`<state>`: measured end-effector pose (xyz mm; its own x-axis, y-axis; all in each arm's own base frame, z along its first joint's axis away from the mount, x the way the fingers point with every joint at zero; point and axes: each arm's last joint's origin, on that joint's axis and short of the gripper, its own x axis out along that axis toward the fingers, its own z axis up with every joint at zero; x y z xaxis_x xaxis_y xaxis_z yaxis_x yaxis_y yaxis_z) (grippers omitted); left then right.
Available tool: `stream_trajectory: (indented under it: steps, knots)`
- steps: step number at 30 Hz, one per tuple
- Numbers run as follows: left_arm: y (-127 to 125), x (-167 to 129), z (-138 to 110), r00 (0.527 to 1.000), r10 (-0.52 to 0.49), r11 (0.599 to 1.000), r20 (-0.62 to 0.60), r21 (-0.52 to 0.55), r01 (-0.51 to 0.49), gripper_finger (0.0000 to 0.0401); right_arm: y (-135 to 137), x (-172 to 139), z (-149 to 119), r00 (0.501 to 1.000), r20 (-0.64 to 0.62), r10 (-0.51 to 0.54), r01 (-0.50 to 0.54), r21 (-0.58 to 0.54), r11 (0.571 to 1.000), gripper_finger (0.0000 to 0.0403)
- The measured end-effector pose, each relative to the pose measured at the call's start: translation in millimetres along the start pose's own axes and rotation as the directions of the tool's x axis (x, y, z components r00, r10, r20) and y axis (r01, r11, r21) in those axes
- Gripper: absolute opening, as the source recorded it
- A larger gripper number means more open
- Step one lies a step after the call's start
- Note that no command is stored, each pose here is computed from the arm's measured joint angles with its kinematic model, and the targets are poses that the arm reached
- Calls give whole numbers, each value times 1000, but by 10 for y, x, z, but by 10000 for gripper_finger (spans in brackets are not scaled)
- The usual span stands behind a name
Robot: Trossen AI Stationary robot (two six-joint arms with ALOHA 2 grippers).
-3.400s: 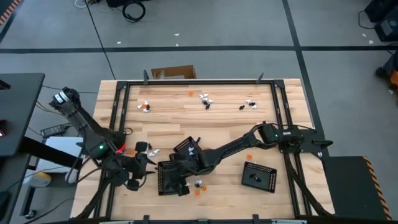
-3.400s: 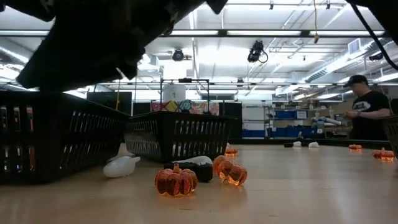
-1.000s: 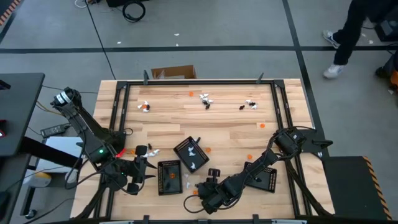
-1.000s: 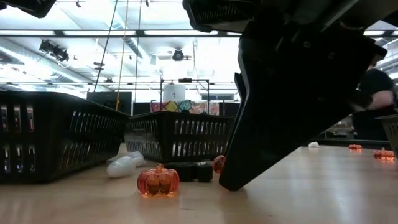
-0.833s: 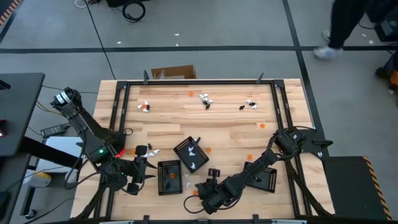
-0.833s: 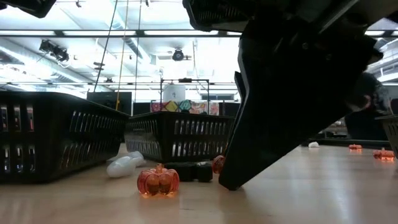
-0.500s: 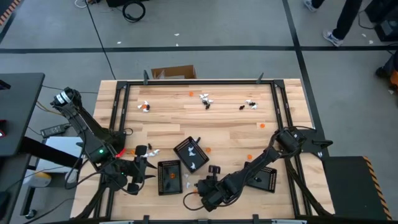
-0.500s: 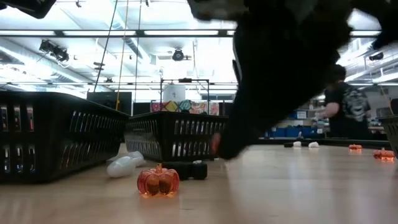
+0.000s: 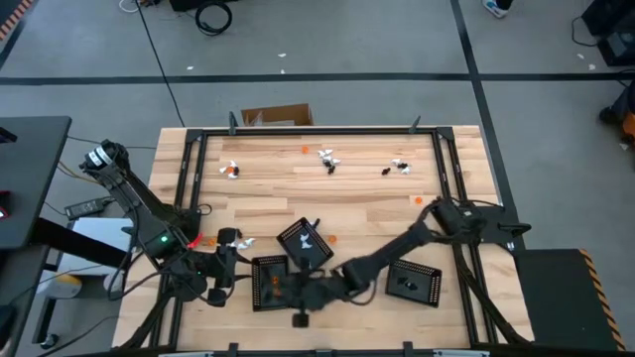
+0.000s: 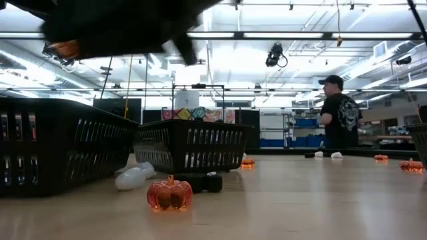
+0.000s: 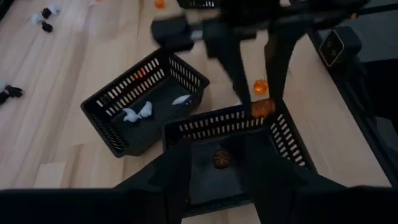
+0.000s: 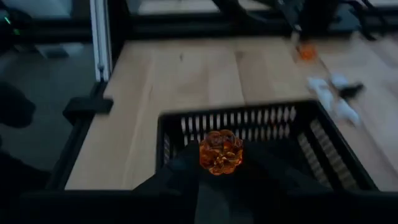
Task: Sort Halloween decoration
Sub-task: Put the orange pumpkin toy into the left black basket, then put the black skeleton toy into the right black basket
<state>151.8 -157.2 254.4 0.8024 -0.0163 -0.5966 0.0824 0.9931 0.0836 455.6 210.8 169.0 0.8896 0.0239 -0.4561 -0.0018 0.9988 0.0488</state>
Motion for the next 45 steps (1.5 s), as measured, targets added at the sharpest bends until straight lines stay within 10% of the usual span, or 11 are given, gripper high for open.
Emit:
stream_trajectory:
  steps: [14,27,45]
  knots:
    - [-39,-25,-19,999,-44,999,-14,10,44,155,-414,177,72,987,-108,119,-109,95,989,230]
    - [-30,-21,-25,999,-38,999,-22,8,38,155,140,-505,284,969,-216,-122,105,-91,990,231]
    - [-34,-20,-16,999,-42,999,-15,2,42,155,241,-647,-483,889,-418,-187,185,-46,982,231]
